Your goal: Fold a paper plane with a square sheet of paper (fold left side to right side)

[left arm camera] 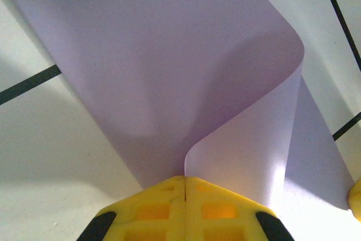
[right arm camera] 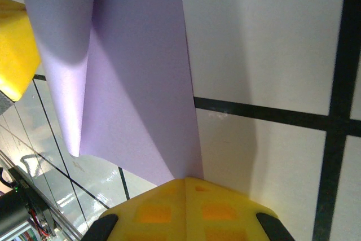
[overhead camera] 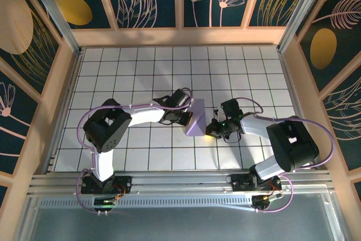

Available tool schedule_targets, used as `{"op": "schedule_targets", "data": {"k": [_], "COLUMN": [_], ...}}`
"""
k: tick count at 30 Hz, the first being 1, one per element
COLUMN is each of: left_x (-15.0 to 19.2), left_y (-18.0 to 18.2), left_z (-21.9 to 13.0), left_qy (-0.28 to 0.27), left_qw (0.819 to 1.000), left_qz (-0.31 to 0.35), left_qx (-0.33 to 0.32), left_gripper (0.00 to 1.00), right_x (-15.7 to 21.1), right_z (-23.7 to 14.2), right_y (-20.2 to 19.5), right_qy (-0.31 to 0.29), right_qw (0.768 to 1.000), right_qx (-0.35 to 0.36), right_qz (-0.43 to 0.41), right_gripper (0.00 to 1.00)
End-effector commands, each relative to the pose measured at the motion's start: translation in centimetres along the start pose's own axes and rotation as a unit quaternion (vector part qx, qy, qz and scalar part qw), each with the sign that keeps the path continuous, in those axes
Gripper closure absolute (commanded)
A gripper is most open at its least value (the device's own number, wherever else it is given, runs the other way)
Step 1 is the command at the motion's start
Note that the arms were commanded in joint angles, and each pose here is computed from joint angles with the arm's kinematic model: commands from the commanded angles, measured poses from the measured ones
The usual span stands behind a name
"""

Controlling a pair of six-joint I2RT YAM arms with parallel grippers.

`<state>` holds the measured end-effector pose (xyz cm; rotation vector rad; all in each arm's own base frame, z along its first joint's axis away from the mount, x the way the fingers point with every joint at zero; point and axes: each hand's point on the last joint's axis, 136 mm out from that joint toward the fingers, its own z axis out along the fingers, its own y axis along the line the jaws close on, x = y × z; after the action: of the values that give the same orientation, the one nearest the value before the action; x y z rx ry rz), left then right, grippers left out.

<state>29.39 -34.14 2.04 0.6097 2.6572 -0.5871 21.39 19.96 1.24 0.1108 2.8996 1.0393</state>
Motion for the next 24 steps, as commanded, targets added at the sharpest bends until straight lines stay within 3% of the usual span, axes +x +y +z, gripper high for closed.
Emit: {"op": "schedule_targets", "data": {"k": [1, 20, 24], "left_x": [-0.2, 0.3, 0.9], "left_y": [0.6, 0.3, 0.6], "left_z": [0.0, 0.8, 1.2], "left_qy": [0.004, 0.018, 0.028], "left_qw": [1.000, 1.000, 1.000], "left_qz": [0.003, 0.004, 0.004], "left_qx": [-0.010, 0.002, -0.002], "left_gripper": [1.00, 1.00, 1.00], "right_x": [1.6, 1.5, 0.7], "right_z": [0.5, 0.5, 0.1], "right_y": [-4.3, -4.2, -2.7], "right_qy": [0.011, 0.012, 0.001], "right_qw": [0.996, 0.996, 0.998], "right_qx": [0.088, 0.086, 0.060], "right_qz": [0.030, 0.030, 0.019], "right_gripper": [1.00, 1.00, 1.00]}}
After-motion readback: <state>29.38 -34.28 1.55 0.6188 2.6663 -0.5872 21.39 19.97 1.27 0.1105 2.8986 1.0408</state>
